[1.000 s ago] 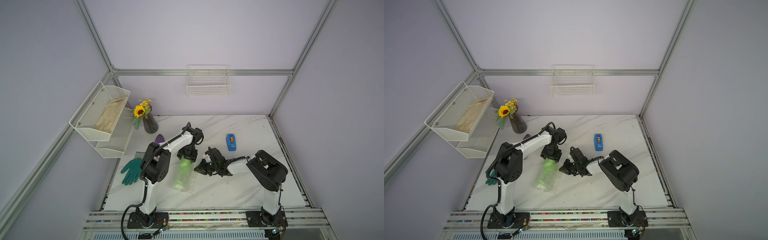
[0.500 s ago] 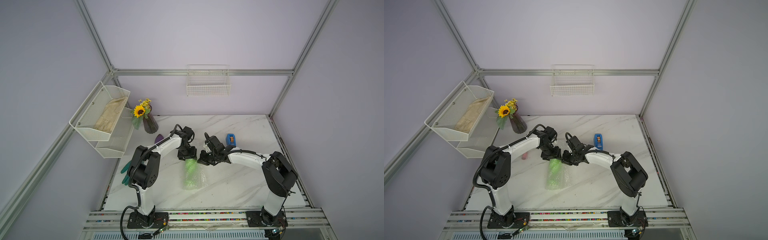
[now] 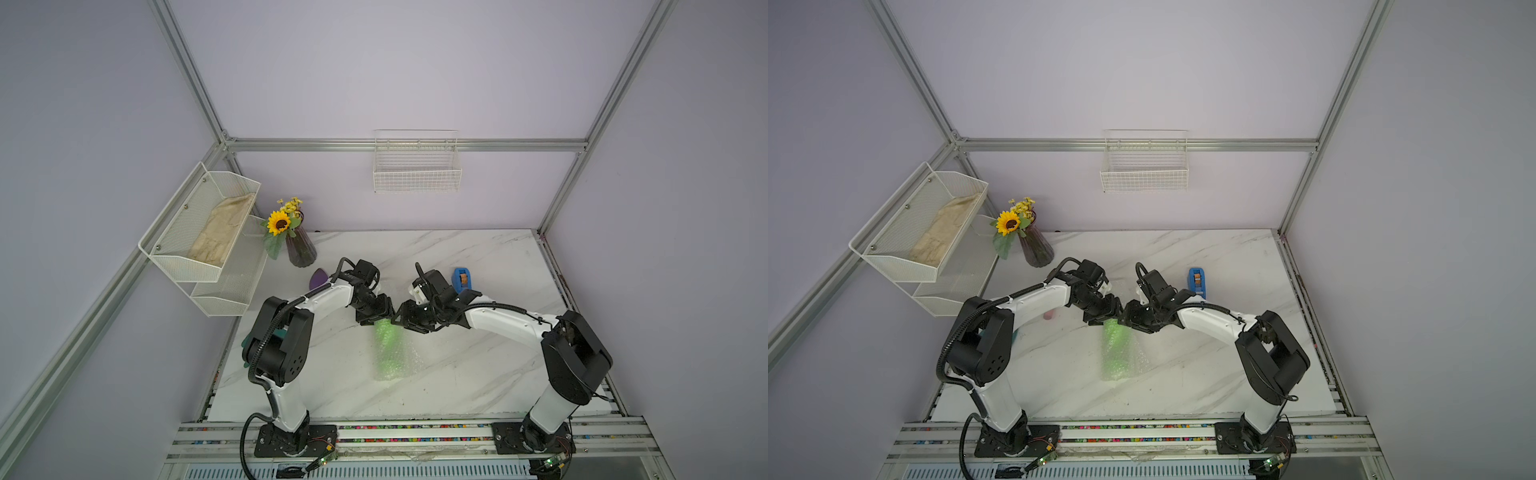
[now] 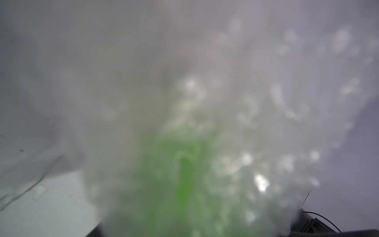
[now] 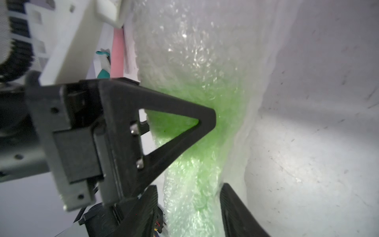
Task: Wrap wine glasses in bubble wrap
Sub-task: Wrap the wine glass in bubble wrap, then adjust the bubble wrap at the center of the board.
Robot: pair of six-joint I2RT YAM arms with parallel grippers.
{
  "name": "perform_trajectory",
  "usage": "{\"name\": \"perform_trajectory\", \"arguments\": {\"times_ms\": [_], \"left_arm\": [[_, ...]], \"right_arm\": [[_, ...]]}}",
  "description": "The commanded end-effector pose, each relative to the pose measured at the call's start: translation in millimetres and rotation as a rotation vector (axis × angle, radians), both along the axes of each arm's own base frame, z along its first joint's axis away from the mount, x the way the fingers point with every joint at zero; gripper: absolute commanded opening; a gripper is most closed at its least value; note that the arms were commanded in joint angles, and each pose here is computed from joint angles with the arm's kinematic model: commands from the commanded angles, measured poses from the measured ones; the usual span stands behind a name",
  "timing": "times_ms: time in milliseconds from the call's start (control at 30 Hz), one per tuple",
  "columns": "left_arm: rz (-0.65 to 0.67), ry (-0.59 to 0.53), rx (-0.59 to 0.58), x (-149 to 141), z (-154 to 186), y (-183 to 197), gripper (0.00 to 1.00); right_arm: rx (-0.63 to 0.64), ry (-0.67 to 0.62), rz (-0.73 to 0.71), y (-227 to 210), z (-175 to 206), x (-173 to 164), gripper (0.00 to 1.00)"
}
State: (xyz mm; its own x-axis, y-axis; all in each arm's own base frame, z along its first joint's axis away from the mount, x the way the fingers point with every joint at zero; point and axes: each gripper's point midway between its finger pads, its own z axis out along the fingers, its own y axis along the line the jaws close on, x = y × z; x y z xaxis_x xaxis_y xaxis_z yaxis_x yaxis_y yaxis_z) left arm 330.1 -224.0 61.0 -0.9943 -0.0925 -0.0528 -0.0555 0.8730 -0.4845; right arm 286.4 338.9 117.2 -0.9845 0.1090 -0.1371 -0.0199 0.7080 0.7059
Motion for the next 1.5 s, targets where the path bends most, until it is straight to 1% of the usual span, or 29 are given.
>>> {"name": "perform_trajectory", "arguments": {"times_ms": [0,167,233,300,433,500,567,733,800,900,1033,1167,1267,1467], "left_arm": [[0.026,0.017,0.05,-2,-22,10,0.65],[0.027,0.018,0.045,0,-22,11,0.65],[0.027,0.019,0.043,0,-22,11,0.65],[0.028,0.019,0.043,0,-22,11,0.65],[0.028,0.016,0.044,0,-22,12,0.65],[0.026,0.02,0.043,-1,-23,12,0.65],[0.024,0.023,0.043,-1,-24,12,0.65],[0.019,0.022,0.044,-2,-23,12,0.64],[0.019,0.022,0.043,-2,-22,12,0.64],[0.018,0.021,0.04,-2,-21,11,0.64],[0.018,0.018,0.045,-2,-19,13,0.64],[0.021,0.016,0.048,-1,-17,13,0.64],[0.024,0.014,0.045,1,-16,12,0.64],[0.021,0.017,0.05,0,-17,13,0.64]], "right_arm": [[0.079,0.017,-0.001,10,4,-1,0.55],[0.005,0.03,0.018,5,-20,-6,0.52],[-0.022,0.017,0.019,2,-22,-5,0.5],[-0.059,-0.005,0.02,-4,-18,-4,0.5],[-0.107,-0.076,-0.03,-20,0,7,0.55],[-0.142,-0.08,-0.054,-38,-4,12,0.64],[-0.141,-0.065,-0.062,-54,-12,18,0.68],[-0.155,-0.092,0.001,-69,-27,29,0.77],[-0.164,-0.102,0.025,-74,-37,36,0.83],[-0.122,-0.083,0.082,-72,-51,38,0.87],[-0.026,-0.021,0.125,-65,-64,27,0.89],[0.079,0.018,0.136,-56,-60,13,0.9],[0.169,0.042,0.182,-43,-54,0,0.92],[0.205,0.055,0.249,-26,-53,-14,0.92]]}}
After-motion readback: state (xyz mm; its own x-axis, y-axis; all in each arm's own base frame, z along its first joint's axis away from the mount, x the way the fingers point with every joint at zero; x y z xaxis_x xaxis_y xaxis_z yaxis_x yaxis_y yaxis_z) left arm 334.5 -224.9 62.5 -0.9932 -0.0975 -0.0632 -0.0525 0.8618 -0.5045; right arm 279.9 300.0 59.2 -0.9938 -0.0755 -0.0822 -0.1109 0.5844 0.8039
